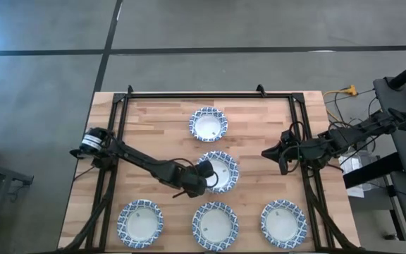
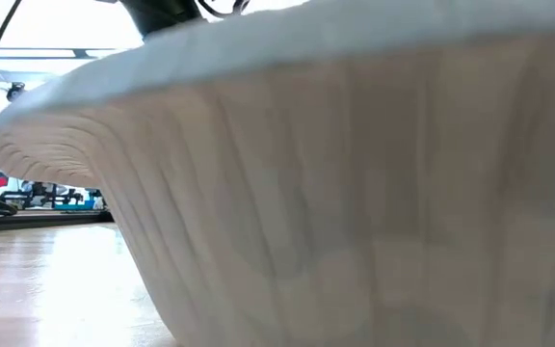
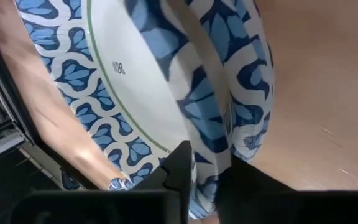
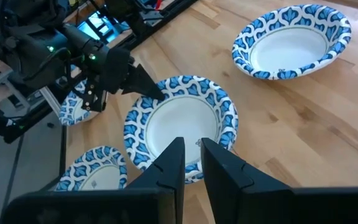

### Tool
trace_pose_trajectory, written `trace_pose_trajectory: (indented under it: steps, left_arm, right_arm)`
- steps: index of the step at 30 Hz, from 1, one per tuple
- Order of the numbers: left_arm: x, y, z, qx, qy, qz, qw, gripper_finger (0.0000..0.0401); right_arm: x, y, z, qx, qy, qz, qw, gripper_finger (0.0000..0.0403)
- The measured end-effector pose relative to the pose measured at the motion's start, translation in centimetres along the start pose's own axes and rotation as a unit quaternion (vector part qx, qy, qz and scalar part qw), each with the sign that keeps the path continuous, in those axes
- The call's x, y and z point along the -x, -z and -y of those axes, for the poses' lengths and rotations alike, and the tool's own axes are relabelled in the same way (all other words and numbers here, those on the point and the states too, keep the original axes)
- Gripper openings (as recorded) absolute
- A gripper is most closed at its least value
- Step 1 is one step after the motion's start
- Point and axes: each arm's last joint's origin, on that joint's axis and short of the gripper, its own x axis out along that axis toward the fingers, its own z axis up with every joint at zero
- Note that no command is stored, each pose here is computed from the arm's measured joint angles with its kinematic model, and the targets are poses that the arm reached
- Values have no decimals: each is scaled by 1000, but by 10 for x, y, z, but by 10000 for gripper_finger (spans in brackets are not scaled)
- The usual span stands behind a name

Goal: Nest bowls inside each other
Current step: Stack the white patterned bowl on top of the other white patterned bowl

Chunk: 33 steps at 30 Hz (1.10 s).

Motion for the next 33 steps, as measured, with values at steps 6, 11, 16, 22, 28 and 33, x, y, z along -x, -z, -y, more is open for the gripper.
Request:
trace_pose_trajectory:
  steps: [6,11,16,22,28,33]
  left_arm:
    - [2,1,-1,17,-3,2,1000,102]
    - [12,5,-5,39,-13,8,999,153]
    - [32,14,-11,58,-27,20,998,184]
    - [63,28,-18,91,-41,62,993,189]
    - [91,36,-40,239,-46,180,953,187]
    - [87,56,-72,507,115,325,790,145]
  right_arm:
    - [0,0,0,0,0,0,1000,47]
    - [0,0,0,0,0,0,1000,47]
    - [0,0,0,0,-1,0,1000,47]
    - [0,0,0,-2,-2,0,1000,47]
    - [0,0,0,-2,-2,-1,1000,47]
    - [0,0,0,-3,-2,0,1000,47]
